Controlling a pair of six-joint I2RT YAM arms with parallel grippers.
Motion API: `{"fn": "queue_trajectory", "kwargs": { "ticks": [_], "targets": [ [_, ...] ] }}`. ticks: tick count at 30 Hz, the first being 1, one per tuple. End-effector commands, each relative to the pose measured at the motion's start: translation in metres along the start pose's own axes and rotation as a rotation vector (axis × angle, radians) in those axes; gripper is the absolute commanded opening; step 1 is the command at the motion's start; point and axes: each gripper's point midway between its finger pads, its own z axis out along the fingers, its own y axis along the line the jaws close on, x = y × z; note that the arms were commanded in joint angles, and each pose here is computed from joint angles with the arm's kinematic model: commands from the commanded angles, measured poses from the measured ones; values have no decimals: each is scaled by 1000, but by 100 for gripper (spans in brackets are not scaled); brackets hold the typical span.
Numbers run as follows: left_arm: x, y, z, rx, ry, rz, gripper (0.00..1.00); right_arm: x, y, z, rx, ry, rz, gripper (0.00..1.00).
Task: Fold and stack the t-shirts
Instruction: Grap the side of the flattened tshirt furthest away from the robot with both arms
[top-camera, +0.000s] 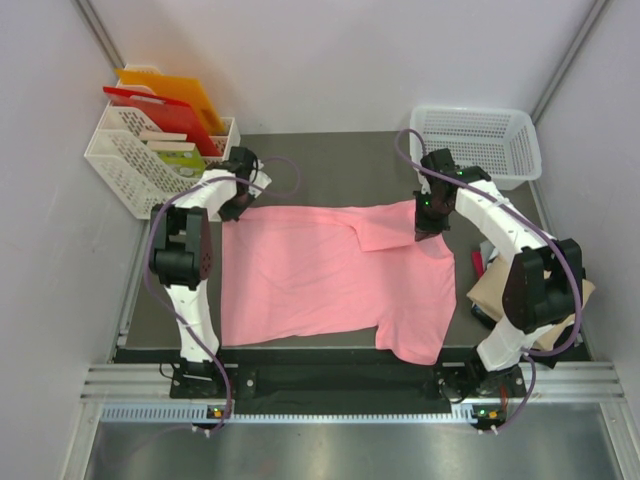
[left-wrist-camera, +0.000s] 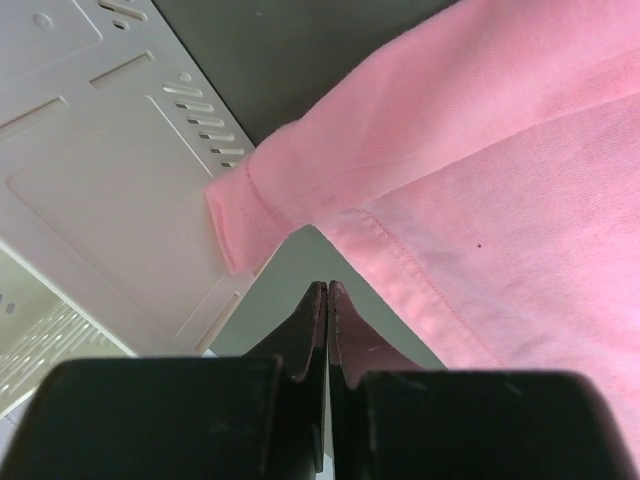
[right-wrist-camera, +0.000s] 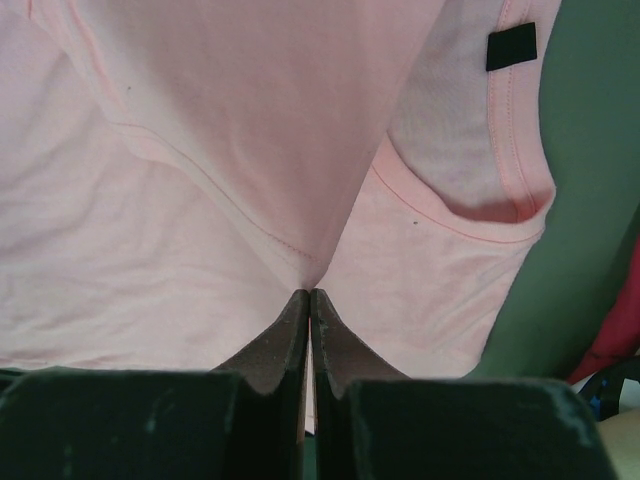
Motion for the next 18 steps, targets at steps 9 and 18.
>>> {"fn": "queue_trajectory", "kwargs": {
  "ticks": [9,18],
  "targets": [
    [-30,22,-22,-52,-90,-47,17,-17,6,-21,-32,-76,-2,0],
    [-27,23,-11,-74,-65,-22,35,-18,7,-20,-39,-74,0,0]
  ]
}}
